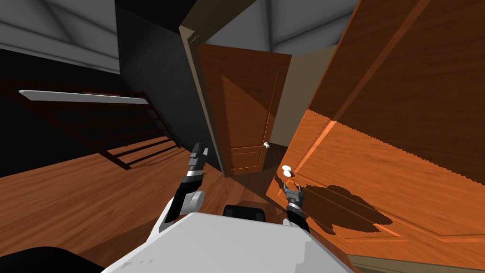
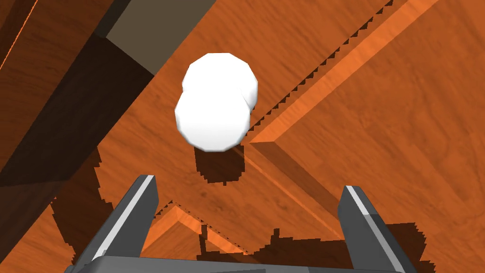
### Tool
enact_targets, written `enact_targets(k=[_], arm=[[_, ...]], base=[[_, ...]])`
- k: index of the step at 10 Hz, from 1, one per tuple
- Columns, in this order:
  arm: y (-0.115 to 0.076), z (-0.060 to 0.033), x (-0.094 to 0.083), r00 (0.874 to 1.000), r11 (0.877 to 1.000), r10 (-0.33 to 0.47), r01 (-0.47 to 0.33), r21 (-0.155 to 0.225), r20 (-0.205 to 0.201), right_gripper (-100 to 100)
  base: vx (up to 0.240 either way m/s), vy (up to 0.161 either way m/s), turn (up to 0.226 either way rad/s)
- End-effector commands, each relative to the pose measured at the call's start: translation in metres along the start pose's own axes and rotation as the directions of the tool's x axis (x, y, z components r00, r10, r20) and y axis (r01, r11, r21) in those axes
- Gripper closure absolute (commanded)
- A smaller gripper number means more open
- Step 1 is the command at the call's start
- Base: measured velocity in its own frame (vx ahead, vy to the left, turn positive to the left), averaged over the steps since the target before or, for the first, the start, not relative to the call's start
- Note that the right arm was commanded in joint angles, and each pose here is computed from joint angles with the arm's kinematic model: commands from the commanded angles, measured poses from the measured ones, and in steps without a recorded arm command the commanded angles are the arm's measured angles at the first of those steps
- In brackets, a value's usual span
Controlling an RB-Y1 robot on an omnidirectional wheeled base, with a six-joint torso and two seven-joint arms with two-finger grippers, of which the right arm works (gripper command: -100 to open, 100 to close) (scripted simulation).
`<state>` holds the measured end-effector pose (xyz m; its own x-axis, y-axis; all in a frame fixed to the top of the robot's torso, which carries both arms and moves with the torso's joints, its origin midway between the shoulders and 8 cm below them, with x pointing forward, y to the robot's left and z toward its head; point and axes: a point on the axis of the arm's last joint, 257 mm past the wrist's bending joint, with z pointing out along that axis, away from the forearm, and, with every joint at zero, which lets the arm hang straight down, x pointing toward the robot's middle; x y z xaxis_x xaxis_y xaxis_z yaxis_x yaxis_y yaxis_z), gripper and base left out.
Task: Push the door open
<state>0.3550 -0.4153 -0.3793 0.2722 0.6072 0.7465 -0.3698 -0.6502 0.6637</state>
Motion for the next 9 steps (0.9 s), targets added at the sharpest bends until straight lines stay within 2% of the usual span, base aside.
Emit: enact_targets(k=[1, 5, 6, 7, 9], arm=[[0.003, 0.0015, -0.004, 0.998, 0.998, 0.064, -0.064, -0.010, 0.014, -100], [0.006, 0.0030, -0.009, 0.984, 0.984, 0.177, -0.176, -0.026, 0.029, -100], [0.007, 0.0037, -0.012, 0.975, 0.975, 0.220, -0.219, -0.035, 0.036, -100], [0.007, 0.0037, -0.012, 0.974, 0.974, 0.226, -0.224, -0.036, 0.036, -100], [0.010, 0.0049, -0.016, 0.951, 0.952, 0.304, -0.302, -0.053, 0.046, -100]], base=[[-0.045, 0.021, 0.098], [-0.040, 0.018, 0.059], [-0.034, 0.022, 0.045], [-0.024, 0.013, 0.033], [-0.031, 0.014, 0.071]])
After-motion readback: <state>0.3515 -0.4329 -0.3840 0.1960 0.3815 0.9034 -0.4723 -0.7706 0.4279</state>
